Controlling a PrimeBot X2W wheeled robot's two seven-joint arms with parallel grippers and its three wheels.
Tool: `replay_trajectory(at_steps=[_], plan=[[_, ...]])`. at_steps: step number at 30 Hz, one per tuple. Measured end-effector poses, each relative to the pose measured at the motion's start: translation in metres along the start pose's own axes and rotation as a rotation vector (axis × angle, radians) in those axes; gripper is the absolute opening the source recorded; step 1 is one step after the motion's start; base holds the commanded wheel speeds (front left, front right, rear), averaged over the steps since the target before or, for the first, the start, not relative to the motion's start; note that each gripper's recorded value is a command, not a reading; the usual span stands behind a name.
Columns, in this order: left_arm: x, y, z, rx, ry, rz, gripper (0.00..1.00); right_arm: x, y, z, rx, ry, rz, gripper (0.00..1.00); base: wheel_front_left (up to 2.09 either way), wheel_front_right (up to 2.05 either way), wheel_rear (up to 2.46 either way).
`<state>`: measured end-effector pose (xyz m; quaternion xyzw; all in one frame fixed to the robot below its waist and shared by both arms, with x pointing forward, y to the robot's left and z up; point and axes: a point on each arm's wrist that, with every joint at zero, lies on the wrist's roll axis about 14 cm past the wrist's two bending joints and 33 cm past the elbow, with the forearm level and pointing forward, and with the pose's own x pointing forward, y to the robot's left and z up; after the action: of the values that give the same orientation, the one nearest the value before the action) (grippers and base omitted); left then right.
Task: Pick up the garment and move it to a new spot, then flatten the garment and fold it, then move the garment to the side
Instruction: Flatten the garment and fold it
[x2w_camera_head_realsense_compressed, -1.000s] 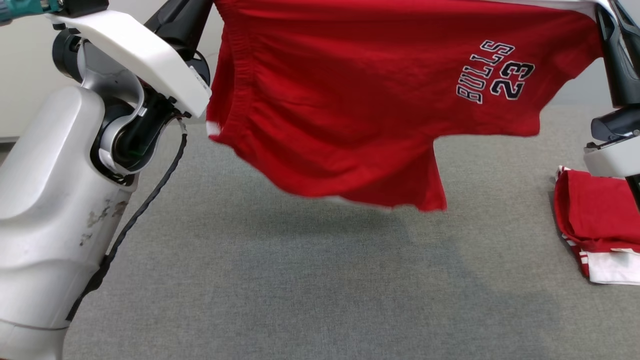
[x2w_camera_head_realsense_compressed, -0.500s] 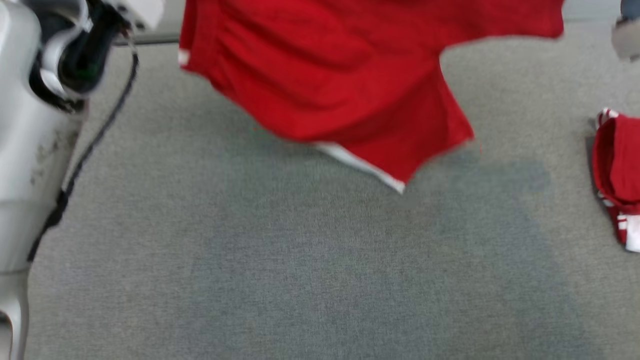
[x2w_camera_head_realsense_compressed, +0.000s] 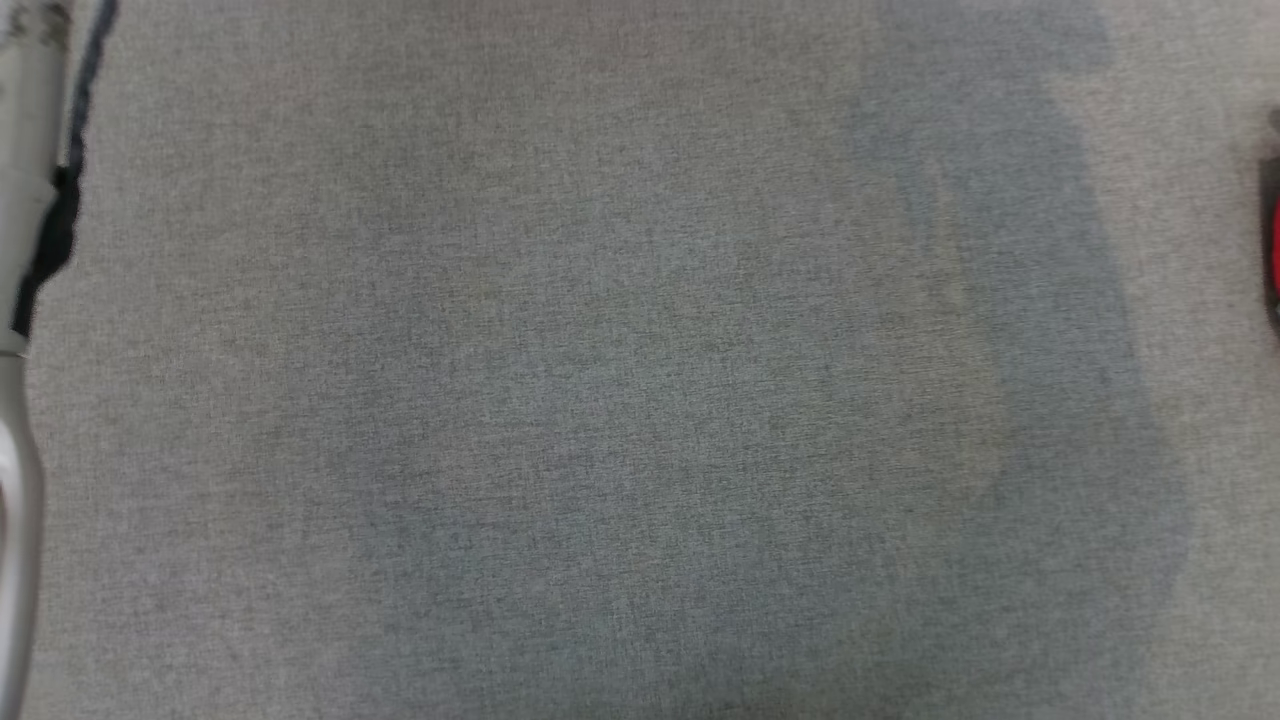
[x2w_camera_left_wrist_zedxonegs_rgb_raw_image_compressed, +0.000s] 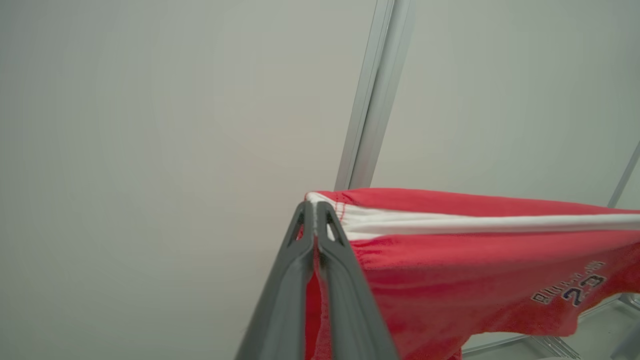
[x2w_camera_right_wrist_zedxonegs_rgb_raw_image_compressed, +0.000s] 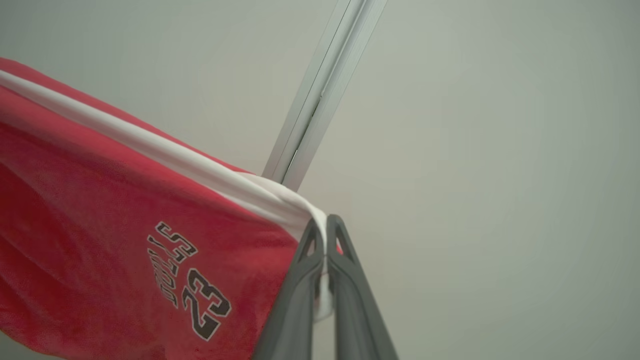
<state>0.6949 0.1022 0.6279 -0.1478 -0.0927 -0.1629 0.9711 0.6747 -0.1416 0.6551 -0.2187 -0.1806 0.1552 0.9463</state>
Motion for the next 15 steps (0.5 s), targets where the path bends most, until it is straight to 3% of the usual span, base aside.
replay_trajectory(at_steps=[7, 15], plan=[[-0.039, 0.021, -0.085, -0.061, 0.162, 0.056, 0.00, -0.034, 0.075, -0.093, 0.132, 0.216, 0.104, 0.00, 0.00, 0.00, 0.00], [-0.108, 0.011, -0.132, -0.054, 0.309, 0.051, 0.00, -0.097, 0.121, -0.120, 0.220, 0.337, 0.180, 0.00, 0.00, 0.00, 0.00]])
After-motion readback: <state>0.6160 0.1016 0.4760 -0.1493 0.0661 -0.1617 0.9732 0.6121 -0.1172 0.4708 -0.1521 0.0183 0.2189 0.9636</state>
